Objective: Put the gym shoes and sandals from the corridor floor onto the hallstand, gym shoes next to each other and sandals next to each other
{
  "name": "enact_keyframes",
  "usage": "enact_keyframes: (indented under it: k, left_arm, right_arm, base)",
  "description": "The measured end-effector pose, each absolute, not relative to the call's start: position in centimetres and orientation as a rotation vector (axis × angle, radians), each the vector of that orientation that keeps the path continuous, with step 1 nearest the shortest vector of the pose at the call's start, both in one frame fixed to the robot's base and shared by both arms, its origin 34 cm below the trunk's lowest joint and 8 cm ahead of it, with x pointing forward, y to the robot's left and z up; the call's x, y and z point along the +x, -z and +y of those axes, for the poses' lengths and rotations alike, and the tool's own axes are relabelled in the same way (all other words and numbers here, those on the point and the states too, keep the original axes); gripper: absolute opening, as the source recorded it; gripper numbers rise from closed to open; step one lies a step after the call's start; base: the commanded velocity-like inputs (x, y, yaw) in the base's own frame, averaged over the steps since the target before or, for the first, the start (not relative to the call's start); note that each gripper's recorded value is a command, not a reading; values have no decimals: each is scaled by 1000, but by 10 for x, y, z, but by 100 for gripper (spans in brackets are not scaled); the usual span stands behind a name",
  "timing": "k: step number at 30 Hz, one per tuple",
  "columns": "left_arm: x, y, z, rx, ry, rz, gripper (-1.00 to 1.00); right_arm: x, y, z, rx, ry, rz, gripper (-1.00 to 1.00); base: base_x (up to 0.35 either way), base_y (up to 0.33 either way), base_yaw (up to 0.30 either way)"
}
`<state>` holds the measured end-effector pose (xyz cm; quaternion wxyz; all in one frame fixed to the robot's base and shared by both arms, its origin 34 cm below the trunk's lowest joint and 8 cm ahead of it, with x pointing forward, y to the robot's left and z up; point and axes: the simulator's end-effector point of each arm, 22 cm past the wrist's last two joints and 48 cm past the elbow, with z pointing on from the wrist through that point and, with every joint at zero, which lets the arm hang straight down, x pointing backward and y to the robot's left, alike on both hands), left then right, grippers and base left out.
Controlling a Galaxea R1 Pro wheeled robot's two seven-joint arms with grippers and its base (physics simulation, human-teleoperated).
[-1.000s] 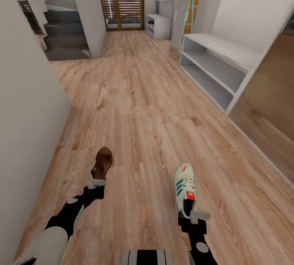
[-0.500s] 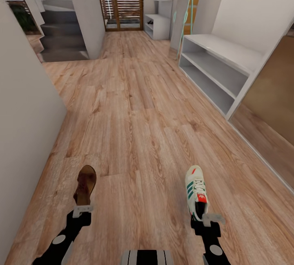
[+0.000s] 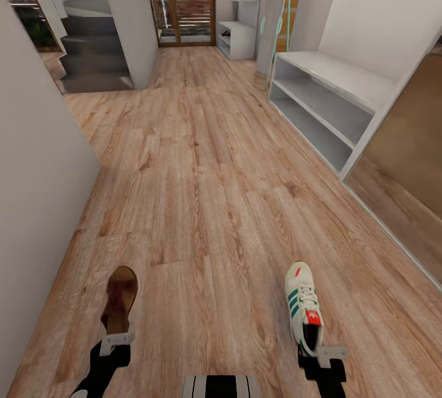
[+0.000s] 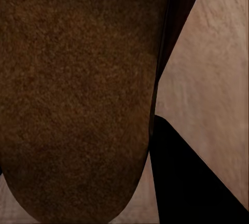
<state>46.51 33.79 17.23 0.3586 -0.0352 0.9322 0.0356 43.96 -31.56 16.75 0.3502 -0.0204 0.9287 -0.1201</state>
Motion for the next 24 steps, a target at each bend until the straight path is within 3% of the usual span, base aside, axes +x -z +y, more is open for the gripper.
enact_keyframes:
  k: [24]
  left_arm:
    - [437,-186,353,-179,-177,2373,-100]
  right_arm:
    - [430,-177,-312,-34,298,2392,-100]
  base:
    - [0,0,0]
